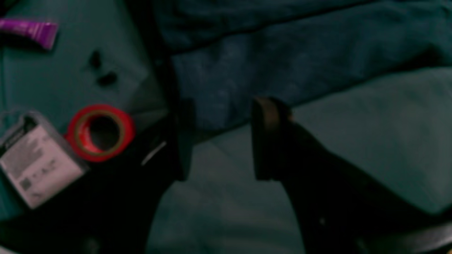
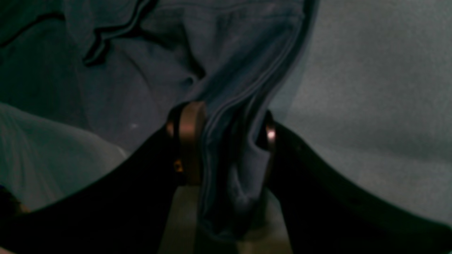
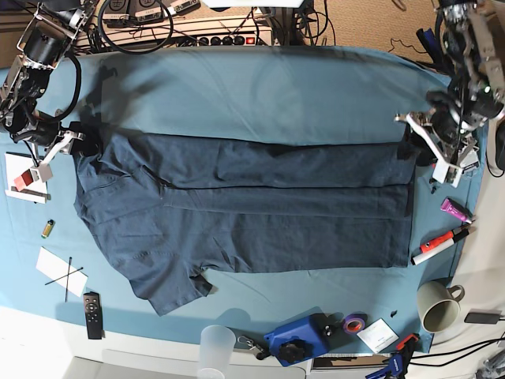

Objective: Fold the T-shirt properly
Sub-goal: 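Grasp the folded edge at each side with both grippers, then pull the folded edge back toward the robot with both grippers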

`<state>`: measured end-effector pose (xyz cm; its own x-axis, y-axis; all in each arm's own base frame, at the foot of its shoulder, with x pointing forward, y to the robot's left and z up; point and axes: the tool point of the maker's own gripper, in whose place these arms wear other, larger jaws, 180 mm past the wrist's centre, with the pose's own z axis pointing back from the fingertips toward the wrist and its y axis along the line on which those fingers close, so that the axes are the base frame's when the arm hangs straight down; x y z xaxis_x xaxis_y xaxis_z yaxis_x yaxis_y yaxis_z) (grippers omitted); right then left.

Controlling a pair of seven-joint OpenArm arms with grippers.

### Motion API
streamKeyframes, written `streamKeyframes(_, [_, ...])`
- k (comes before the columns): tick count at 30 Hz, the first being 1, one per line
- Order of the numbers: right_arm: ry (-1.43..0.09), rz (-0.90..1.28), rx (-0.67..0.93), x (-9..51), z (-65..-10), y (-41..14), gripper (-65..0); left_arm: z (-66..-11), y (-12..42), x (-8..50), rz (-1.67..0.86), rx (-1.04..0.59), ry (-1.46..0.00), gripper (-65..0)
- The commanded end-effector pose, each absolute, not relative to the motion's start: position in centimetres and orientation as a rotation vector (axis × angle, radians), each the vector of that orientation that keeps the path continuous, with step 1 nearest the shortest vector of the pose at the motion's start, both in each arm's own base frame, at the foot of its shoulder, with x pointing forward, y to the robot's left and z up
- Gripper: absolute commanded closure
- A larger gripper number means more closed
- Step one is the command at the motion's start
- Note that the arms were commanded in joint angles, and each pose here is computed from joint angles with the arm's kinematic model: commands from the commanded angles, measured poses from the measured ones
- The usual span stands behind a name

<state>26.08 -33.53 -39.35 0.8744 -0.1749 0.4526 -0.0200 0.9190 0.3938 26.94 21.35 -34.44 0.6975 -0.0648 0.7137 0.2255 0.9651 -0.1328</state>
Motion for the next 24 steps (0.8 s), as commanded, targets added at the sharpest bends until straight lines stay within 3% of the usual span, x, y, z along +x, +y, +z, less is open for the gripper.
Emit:
streamKeyframes(1, [-0.377,-0.072,0.340,23.9,-40.8,-34.3,-21.7,-33.7,21.9,28.1,-0.163,-0.207,-0.819,-27.3])
streamKeyframes(4, [-0.377,-0.072,0.341,23.9,-40.8,-34.3,-21.7,-35.8,23.4,28.9,-0.088,-0.207,-0.758,-27.3])
streamKeyframes(9, [-0.378,-0.072,0.341,23.9,-40.8,-34.3,-21.7,-38.4,22.2,29.2,-0.035,-0.383,-0.651,-27.3])
streamKeyframes(13, [-0.378,-0.072,0.341,23.9,-40.8,-34.3,-21.5,-40.0,22.7,29.4,0.038,-0.403,-0.591,-27.2])
streamKeyframes(15, [-0.378,-0.071,0.341,23.9,-40.8,-34.3,-15.7,-40.3,22.8,29.3,0.049,-0.407,-0.579,-23.2])
streamKeyframes(18, [-0.379,-0.065,0.341,23.9,-40.8,-34.3,0.0,-40.3,22.6,29.3,0.052,-0.418,-0.580,-7.6])
streamKeyframes(19, [-0.379,-0.065,0.341,23.9,-40.8,-34.3,0.0,-40.3,22.5,29.3,0.052,-0.424,-0.576,-1.4])
streamKeyframes(20, [-0.379,-0.065,0.341,23.9,-40.8,-34.3,0.0,-40.3,22.4,29.1,0.050,-0.431,-0.568,0.0])
streamKeyframes(24, [-0.386,-0.058,0.335,24.1,-40.5,-34.3,0.0,-40.7,22.2,28.3,0.039,-0.433,-0.514,0.0])
